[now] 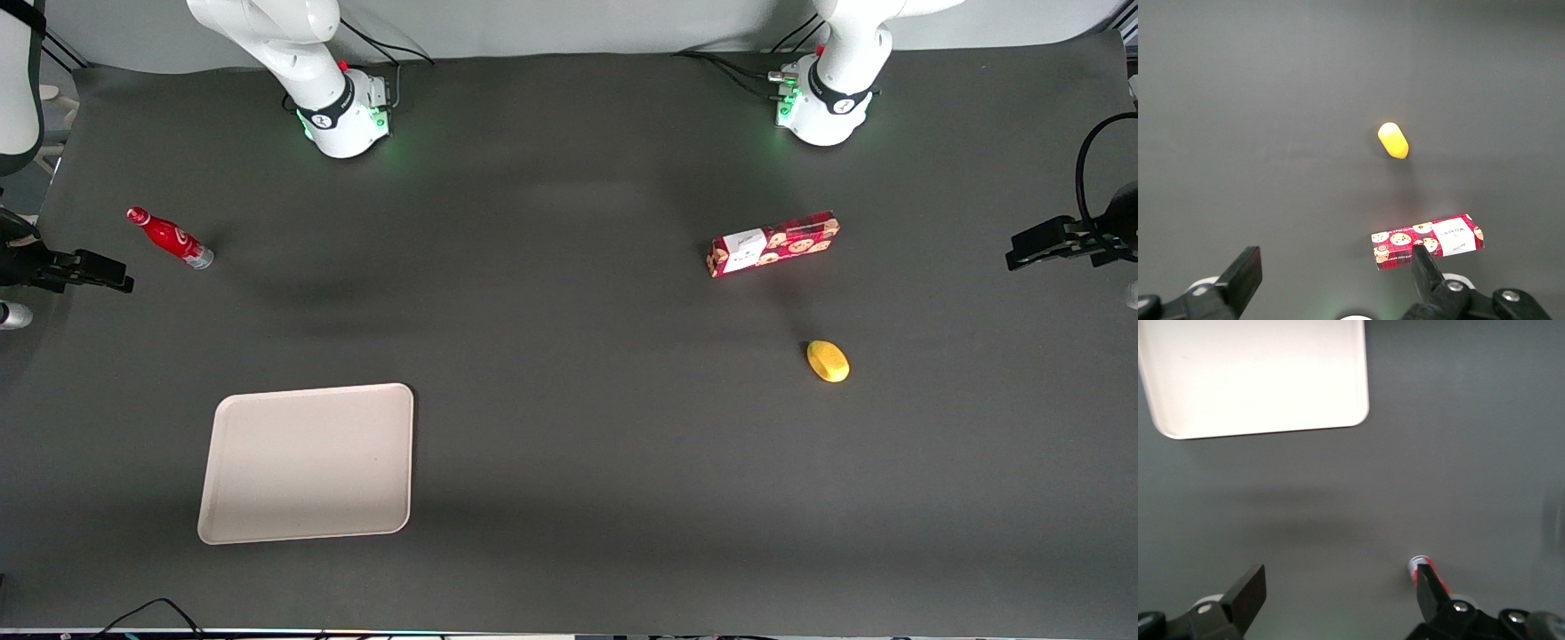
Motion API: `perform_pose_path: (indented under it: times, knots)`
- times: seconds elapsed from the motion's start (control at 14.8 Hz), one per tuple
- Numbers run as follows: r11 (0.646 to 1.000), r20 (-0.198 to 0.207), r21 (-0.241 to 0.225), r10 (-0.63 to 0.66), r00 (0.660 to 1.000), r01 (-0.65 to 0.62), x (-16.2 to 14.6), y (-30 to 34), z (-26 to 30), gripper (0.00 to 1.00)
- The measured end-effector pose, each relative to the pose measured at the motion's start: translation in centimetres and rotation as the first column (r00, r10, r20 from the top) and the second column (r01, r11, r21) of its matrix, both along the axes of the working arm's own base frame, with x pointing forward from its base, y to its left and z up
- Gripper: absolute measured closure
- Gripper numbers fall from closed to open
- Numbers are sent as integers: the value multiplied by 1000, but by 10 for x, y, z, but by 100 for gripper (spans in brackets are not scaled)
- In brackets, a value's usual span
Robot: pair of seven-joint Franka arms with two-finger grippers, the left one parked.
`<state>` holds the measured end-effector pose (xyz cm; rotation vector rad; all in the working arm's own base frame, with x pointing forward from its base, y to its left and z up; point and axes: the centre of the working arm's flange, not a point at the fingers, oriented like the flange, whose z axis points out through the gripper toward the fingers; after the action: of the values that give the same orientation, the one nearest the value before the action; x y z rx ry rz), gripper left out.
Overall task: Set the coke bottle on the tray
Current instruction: 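Move the open right gripper down over the red Coca-Cola bottle, then close the right gripper around the bottle's neck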
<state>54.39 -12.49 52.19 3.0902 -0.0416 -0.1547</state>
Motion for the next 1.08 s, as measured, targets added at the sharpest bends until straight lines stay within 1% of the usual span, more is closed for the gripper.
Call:
perform_pose_path:
  times: [0.14, 0.2, 0.34, 0.47, 0.61, 0.74, 0.81, 1.08]
  knots:
    - [1000, 17, -22, 17, 1000, -17, -21, -27, -23, 0]
    - [999, 25, -25, 23, 999, -22, -33, -39, -35, 0]
    - [999, 34, -23, 43, 998, -42, -62, -65, -55, 0]
    - [999, 49, -7, 43, 998, -43, -96, -99, -72, 0]
    - [999, 50, 12, 34, 998, -35, -129, -127, -90, 0]
    - [999, 40, -1, 38, 998, -38, -155, -145, -109, 0]
    - [999, 38, -7, 38, 999, -38, -165, -148, -118, 0]
    - [998, 60, -33, 50, 997, -48, -192, -148, -163, 0]
